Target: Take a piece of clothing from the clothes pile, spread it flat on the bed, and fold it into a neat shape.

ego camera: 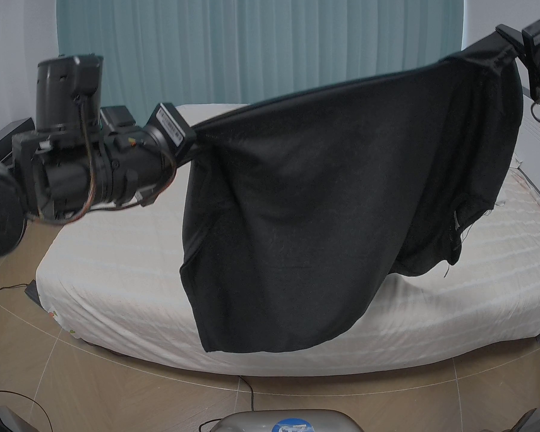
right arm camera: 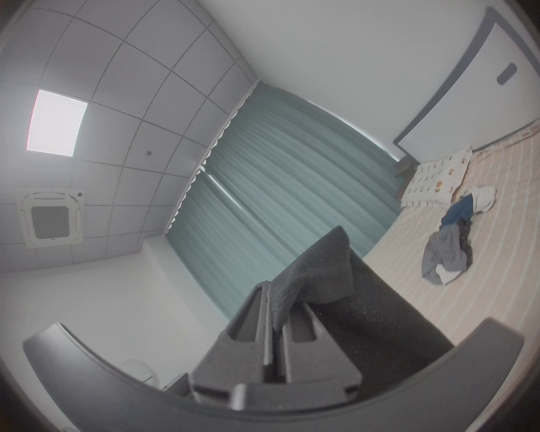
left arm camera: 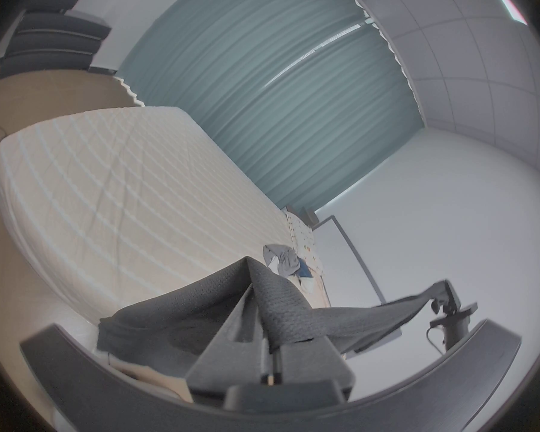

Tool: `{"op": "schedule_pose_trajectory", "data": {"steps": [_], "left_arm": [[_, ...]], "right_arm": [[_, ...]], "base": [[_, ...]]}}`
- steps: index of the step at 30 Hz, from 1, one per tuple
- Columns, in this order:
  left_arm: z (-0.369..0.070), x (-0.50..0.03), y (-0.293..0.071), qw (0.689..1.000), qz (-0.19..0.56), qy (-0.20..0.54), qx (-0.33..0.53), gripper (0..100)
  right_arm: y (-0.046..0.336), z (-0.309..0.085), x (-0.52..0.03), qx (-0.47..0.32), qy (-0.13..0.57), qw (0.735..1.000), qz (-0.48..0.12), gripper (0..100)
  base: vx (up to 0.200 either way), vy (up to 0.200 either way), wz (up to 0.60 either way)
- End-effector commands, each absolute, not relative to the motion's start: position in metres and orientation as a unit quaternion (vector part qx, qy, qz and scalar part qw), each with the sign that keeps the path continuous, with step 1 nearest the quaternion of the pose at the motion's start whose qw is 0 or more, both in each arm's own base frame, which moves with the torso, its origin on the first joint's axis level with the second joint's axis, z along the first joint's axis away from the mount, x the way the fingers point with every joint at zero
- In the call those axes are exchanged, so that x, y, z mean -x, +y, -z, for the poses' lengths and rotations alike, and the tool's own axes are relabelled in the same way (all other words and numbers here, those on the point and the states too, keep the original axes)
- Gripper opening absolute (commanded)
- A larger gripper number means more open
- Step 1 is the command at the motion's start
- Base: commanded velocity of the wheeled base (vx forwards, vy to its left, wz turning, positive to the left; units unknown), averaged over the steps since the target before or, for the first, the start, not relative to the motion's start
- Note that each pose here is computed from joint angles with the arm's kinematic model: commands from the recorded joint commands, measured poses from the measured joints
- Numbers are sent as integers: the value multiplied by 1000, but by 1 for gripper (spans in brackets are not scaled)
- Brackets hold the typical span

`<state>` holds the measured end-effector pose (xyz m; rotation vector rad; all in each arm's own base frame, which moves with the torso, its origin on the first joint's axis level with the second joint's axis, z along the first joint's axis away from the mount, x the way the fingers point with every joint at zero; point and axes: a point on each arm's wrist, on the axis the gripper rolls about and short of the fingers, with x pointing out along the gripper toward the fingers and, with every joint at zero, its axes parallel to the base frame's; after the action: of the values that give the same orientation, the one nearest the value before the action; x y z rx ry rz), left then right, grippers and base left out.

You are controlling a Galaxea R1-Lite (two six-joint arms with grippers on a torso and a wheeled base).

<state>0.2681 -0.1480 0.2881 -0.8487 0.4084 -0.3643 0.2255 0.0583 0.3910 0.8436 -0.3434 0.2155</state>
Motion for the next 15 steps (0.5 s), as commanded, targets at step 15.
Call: {"op": "schedule_pose_trajectory", "data": {"steps": [15], "left_arm": [[-193, -430, -168, 839, 89, 301, 445, 0]], "right_arm": [[51, -287, -415, -384, -105, 917, 22, 0]], "base": [[200, 0, 0]]}}
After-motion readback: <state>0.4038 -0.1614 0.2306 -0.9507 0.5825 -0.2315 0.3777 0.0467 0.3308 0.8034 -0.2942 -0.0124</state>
